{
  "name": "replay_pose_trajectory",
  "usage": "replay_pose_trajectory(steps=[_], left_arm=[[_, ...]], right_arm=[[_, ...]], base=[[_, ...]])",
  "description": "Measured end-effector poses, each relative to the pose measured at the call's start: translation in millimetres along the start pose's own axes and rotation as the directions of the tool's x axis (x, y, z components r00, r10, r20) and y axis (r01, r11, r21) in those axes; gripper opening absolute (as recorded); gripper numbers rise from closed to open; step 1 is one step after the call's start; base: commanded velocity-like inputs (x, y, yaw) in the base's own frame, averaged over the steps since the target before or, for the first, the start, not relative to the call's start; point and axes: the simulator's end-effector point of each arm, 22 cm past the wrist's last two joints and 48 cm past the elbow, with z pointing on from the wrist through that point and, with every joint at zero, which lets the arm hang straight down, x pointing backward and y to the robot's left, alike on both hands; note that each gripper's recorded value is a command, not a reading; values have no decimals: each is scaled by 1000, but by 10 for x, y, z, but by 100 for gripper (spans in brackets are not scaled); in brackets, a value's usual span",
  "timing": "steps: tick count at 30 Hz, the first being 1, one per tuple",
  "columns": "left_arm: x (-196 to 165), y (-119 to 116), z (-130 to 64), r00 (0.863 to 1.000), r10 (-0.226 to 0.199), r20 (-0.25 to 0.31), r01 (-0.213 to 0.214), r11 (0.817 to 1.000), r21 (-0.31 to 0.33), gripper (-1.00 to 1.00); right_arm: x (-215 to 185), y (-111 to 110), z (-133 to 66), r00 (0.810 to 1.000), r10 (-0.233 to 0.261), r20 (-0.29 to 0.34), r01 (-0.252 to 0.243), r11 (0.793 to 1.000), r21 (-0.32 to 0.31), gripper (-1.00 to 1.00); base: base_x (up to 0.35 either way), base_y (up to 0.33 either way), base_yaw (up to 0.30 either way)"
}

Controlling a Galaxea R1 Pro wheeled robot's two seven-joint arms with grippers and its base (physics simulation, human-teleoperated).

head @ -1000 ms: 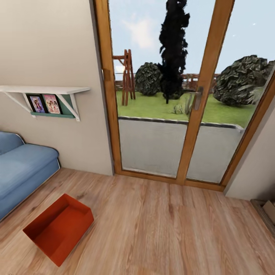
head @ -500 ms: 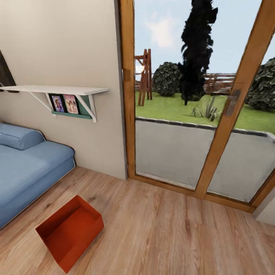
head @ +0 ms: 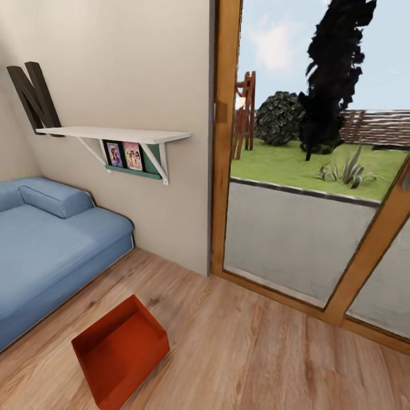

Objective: Move the two storage containers from the living room to the garage. In the garage, place one container on the floor and stack the other container on top of it (either order is fine).

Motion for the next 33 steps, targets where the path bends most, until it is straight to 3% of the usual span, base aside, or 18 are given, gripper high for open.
replay_pose_trajectory(steps=[22, 33], left_arm=[[-6, 0, 2, 1000, -2, 1, 2, 1000, 0, 100], [-7, -1, 0, 1000, 0, 1, 0, 1000, 0, 100]], right_arm=[[0, 0, 2, 1000, 0, -1, 0, 1000, 0, 100], [1, -1, 0, 1000, -3, -1, 3, 1000, 0, 100]], base=[[40, 0, 269], [269, -44, 35]])
